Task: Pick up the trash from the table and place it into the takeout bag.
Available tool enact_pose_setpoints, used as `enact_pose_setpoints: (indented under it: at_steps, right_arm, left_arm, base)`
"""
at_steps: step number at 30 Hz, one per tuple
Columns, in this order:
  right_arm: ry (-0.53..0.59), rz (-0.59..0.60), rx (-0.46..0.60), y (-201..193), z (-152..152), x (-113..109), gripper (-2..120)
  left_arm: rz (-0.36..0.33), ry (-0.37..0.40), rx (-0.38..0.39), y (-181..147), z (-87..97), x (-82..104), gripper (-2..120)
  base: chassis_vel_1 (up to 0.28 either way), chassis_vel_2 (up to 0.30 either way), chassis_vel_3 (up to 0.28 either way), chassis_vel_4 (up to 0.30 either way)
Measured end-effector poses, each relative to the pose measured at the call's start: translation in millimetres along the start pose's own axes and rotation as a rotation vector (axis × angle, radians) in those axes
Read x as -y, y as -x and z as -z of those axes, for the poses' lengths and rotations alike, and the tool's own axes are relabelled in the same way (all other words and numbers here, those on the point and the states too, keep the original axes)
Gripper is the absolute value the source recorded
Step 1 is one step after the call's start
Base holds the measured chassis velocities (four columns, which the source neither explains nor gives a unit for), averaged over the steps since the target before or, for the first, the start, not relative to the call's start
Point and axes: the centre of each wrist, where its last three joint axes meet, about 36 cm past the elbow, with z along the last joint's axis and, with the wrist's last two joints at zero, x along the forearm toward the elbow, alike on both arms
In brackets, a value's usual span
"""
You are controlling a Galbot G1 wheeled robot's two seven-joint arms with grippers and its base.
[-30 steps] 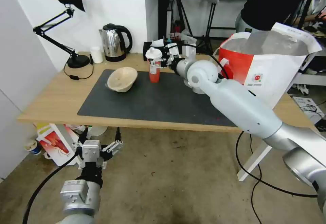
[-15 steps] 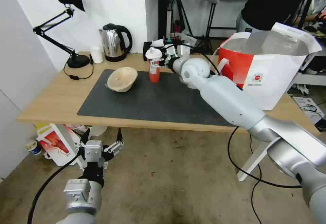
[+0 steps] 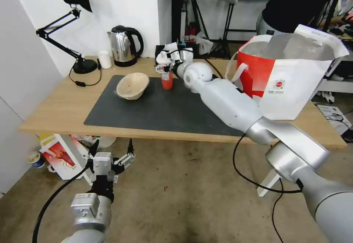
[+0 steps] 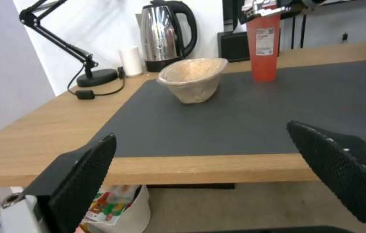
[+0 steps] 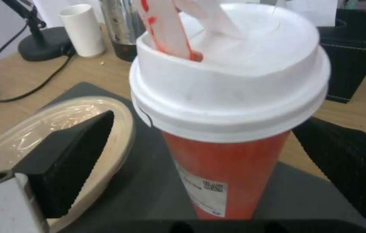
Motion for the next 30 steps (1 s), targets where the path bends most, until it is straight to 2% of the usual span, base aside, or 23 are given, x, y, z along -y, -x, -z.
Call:
enact_pose_setpoints:
  at_steps: [14,17,21,22,26,27,30]
  right_arm:
    - [0.02,-0.017,-0.019,11,-11,5,100]
    - [0.024,-0.018,-0.018,10,-12,9,94]
    - [0.025,-0.022,-0.015,5,-15,16,78]
    - [0.025,-0.022,-0.015,5,-15,16,78]
    - [0.03,-0.027,-0.01,-1,-14,22,59]
    - [0.03,-0.027,-0.01,-1,-14,22,59]
    - [0.039,-0.028,0.001,-8,-11,26,48]
  left_arm:
    - [-0.008,0.003,0.008,1,1.1,-0.5,99]
    - [-0.008,0.003,0.009,1,1.3,-0.5,99]
    - [-0.008,0.001,0.01,0,1.8,0.0,99]
    - [-0.008,0.001,0.01,0,1.8,0.0,99]
    - [-0.007,-0.001,0.01,0,1.8,0.3,99]
    - [-0.007,-0.001,0.01,0,1.8,0.3,99]
    - [-0.008,-0.001,0.01,0,1.9,0.6,99]
  base:
    - [0.0,0.0,0.0,0.0]
    - [0.0,0.0,0.0,0.0]
    - [0.0,0.0,0.0,0.0]
    - [0.0,0.0,0.0,0.0]
    - [0.0,0.0,0.0,0.0]
    - [0.0,0.0,0.0,0.0]
    - [0.0,0.0,0.0,0.0]
